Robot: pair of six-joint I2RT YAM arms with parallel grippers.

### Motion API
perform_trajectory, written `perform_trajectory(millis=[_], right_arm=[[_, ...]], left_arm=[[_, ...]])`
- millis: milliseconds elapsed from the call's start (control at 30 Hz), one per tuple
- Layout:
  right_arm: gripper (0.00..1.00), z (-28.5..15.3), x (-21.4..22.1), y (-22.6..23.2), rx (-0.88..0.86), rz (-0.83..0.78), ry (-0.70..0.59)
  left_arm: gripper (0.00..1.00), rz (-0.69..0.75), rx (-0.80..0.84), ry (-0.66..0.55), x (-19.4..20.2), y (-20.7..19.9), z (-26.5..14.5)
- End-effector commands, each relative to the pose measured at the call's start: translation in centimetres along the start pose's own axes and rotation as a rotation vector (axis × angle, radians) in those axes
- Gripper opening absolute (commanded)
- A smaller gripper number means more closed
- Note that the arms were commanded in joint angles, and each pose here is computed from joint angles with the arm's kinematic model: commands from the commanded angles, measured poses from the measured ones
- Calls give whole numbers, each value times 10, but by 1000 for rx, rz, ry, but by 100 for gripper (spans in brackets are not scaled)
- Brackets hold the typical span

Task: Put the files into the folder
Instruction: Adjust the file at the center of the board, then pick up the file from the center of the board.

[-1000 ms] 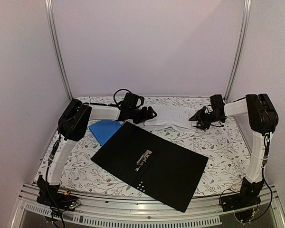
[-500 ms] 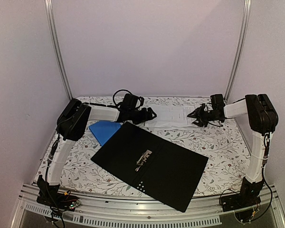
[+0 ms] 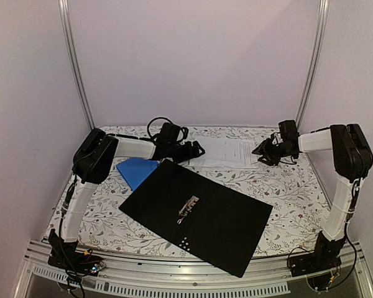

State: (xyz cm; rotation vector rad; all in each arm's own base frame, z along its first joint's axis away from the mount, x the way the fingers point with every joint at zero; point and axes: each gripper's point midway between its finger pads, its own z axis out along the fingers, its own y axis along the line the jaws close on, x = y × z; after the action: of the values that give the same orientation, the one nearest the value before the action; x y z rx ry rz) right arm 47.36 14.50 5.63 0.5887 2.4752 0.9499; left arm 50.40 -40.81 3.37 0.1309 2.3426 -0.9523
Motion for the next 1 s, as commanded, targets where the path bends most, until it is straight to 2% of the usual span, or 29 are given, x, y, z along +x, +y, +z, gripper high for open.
perform_trajectory(millis=[0,300,467,600,967], right_arm=[[50,-21,-11,3,76,-78,-66],[62,-3,-23,-24,219,-88,-59],[62,11,-17,-39,252,-57,-25],[61,17,-13,-44,259,-50,3],[53,29,12,-39,153,10,110]], left_arm=[[88,-25,-113,109,33,30,-3],[92,-50,-182,191,33,43,6],[91,-80,-195,191,24,41,14],[90,-122,-206,246,32,44,23],[84,-267,-51,326,64,20,25]])
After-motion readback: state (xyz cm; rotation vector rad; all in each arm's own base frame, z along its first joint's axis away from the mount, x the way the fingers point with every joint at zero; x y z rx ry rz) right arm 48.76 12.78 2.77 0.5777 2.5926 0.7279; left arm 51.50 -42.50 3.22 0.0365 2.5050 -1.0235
